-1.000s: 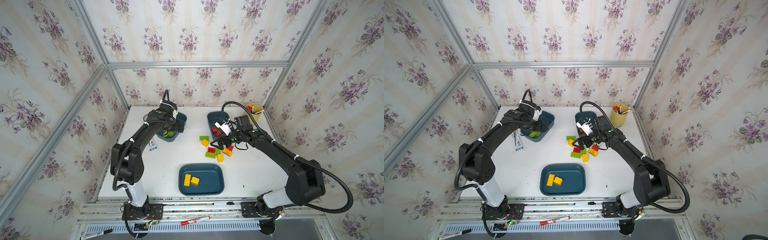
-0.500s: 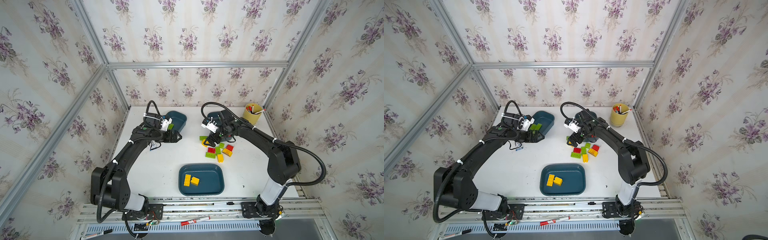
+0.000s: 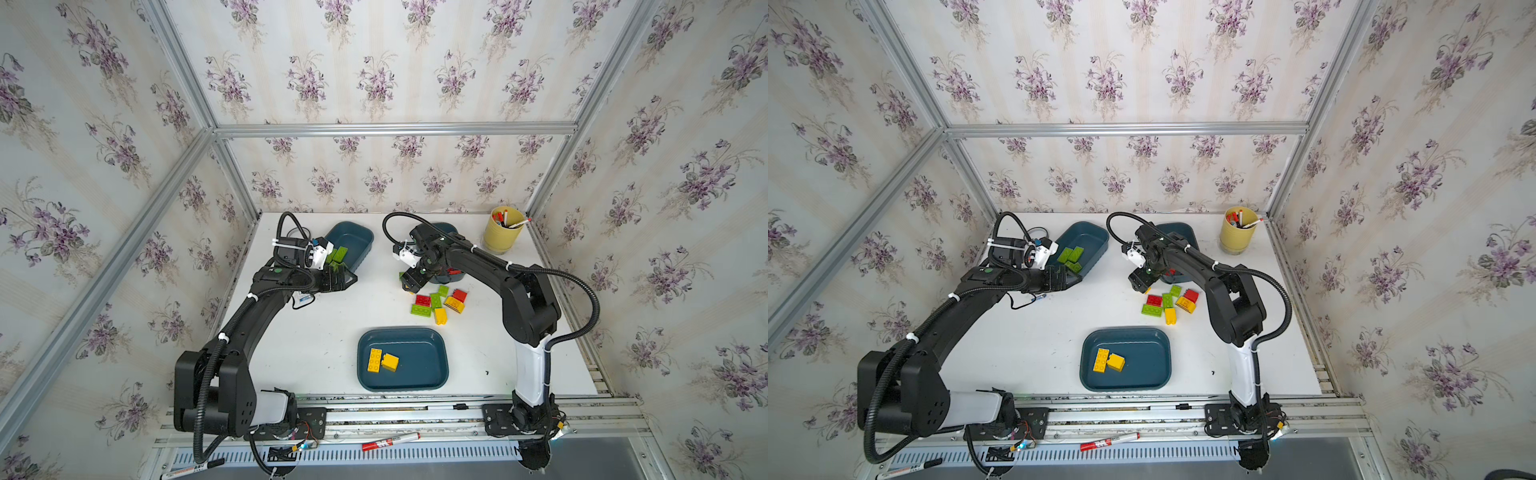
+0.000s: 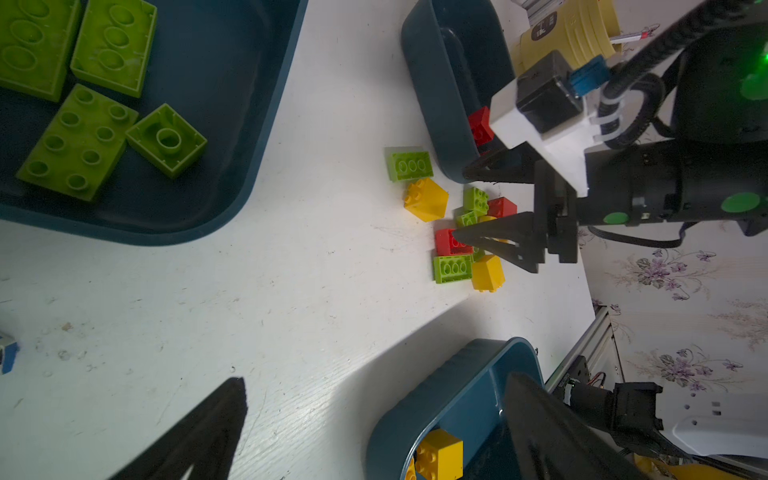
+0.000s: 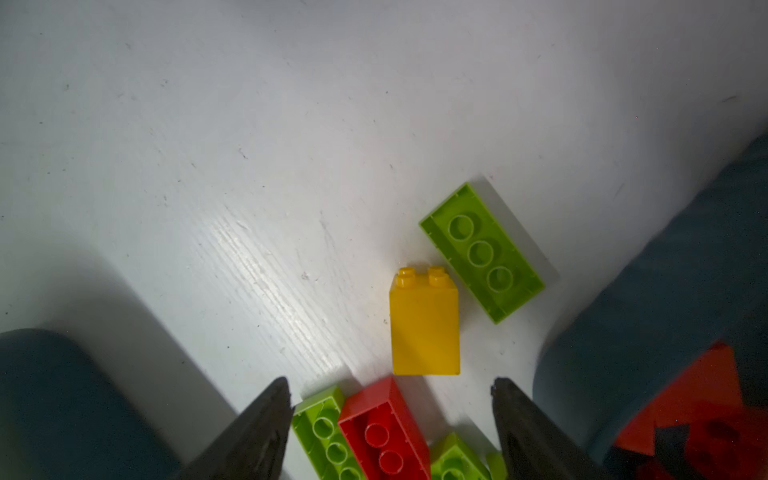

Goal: Sort the legos into containers by color
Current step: 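Lower the right gripper onto a yellow 1x2 brick and grasp it, then carry the yellow brick with the right gripper into the tray nearest the robot and release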

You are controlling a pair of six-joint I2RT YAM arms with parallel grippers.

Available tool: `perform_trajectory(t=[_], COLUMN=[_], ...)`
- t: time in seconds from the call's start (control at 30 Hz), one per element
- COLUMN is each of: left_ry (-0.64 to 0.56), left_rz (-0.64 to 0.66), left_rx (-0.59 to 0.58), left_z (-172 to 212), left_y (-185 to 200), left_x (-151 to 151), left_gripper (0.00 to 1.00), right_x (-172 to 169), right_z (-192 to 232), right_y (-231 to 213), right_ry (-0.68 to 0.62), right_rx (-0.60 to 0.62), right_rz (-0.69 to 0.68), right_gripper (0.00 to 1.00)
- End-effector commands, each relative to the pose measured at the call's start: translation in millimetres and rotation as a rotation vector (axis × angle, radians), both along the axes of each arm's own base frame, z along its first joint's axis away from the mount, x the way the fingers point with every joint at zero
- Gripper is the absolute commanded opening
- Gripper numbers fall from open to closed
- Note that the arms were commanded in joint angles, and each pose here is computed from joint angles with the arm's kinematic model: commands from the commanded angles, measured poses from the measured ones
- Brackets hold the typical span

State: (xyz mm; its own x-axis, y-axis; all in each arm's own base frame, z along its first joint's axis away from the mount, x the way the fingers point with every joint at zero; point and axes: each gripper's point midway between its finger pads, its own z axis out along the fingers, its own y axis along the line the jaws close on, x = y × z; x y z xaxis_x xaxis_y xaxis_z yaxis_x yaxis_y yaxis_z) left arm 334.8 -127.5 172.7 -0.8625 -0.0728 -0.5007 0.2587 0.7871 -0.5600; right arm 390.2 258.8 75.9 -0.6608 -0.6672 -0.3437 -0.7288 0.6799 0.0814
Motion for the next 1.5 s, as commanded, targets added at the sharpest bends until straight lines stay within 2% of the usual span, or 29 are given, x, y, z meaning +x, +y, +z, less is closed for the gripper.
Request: perform_trajectory(t=[0.0,0.17,0.2,0.33,0.47,0.9,1.0,1.03,1.1,1.13,1.3,1.47], left_ry=[-0.021,-0.017,-0.015,-0.014,-0.01,0.005,0.012,0.009,0.008,0.008,0.013,0.018], left_rz=[-0.009,-0.007,-0.007,-0.01,-0.011,-0.012,-0.011,-0.011,-0.013,-0.014,-0.02,-0.022], left_rx=[-0.023,-0.026,-0.026,-0.028,-0.033,-0.035,-0.037,-0.038,-0.038,-0.04,-0.054,-0.065], left_z=[5,4,4,3,3,-2,-4,-4,-3,-3,-2,-2], left_y=[-2,-2,-2,-2,-3,-3,-3,-4,-4,-4,-6,-7], left_x=[3,4,4,4,3,3,2,2,2,2,2,0], left_gripper=[0.99,0.99,0.99,0.99,0.99,0.99,0.99,0.99,0.99,0.99,0.99,0.99], right_x=[5,12,3,5,5,7,7,8,7,8,1,-27], right_z=[-6,-19,-22,-32,-41,-53,-55,-55,-53,-49,-20,24], right_y=[-4,-5,10,14,15,24,26,25,27,28,32,33], right_ry=[0.01,0.005,0.002,0.003,0.016,0.018,0.02,0.021,0.018,0.01,-0.023,-0.073], right_rx=[-0.03,-0.057,-0.062,-0.071,-0.087,-0.092,-0.094,-0.095,-0.087,-0.08,-0.03,0.056], right_rz=[-0.051,-0.066,-0.03,-0.023,-0.021,-0.015,-0.014,-0.016,-0.012,-0.011,0.03,0.134], right_gripper=[0.74,0.67,0.66,0.61,0.53,0.47,0.41,0.35,0.23,0.22,0.22,0.22])
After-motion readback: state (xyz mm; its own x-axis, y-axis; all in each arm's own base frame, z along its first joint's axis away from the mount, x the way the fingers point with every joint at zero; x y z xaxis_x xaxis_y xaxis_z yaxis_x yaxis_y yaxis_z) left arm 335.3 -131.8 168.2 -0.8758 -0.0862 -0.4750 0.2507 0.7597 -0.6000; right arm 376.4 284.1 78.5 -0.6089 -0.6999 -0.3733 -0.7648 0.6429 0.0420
